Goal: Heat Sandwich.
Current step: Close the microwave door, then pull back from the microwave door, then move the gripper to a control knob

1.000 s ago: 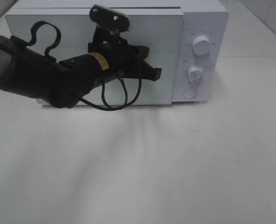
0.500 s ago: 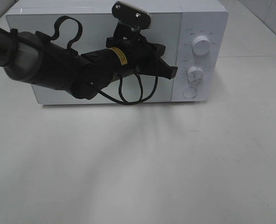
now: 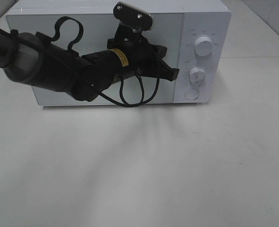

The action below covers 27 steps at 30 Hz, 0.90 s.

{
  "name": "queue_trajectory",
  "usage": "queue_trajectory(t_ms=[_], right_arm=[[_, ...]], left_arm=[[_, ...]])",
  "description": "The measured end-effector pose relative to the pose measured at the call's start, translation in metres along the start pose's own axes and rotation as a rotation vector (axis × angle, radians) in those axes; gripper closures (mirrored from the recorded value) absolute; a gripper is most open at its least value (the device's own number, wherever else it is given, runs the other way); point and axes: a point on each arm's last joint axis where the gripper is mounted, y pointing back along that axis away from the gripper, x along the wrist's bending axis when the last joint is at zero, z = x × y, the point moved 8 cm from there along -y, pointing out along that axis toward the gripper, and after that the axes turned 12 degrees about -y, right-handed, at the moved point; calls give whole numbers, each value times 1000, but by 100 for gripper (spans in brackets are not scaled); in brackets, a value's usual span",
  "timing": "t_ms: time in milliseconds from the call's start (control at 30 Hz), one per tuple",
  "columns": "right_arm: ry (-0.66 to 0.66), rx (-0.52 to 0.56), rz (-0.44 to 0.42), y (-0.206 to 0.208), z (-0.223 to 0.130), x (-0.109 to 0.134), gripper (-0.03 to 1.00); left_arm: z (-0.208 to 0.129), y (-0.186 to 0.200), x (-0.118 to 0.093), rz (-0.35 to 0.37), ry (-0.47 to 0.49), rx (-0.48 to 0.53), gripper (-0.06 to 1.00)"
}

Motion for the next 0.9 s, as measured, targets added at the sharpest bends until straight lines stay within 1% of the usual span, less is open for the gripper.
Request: queue_trajectory(t_ms=[267, 400, 500, 833, 867, 900], right_arm=[[0, 0, 0, 0, 0, 0, 20], [0, 0, 0, 0, 0, 0, 20], [0, 0, 0, 0, 0, 0, 20], [0, 0, 0, 0, 0, 0, 20], [0, 0, 0, 0, 0, 0, 20], [0, 0, 0, 0, 0, 0, 20]], left_arm=[[-10, 13, 7, 26, 39, 37, 94], [-16, 24, 14, 47, 66, 61, 94], [-13, 38, 22, 69, 88, 65, 94], [-10, 73, 23, 72, 97, 84, 94], [-10, 77, 22, 72, 97, 86, 93], [-12, 86, 22, 70, 101, 99, 87]])
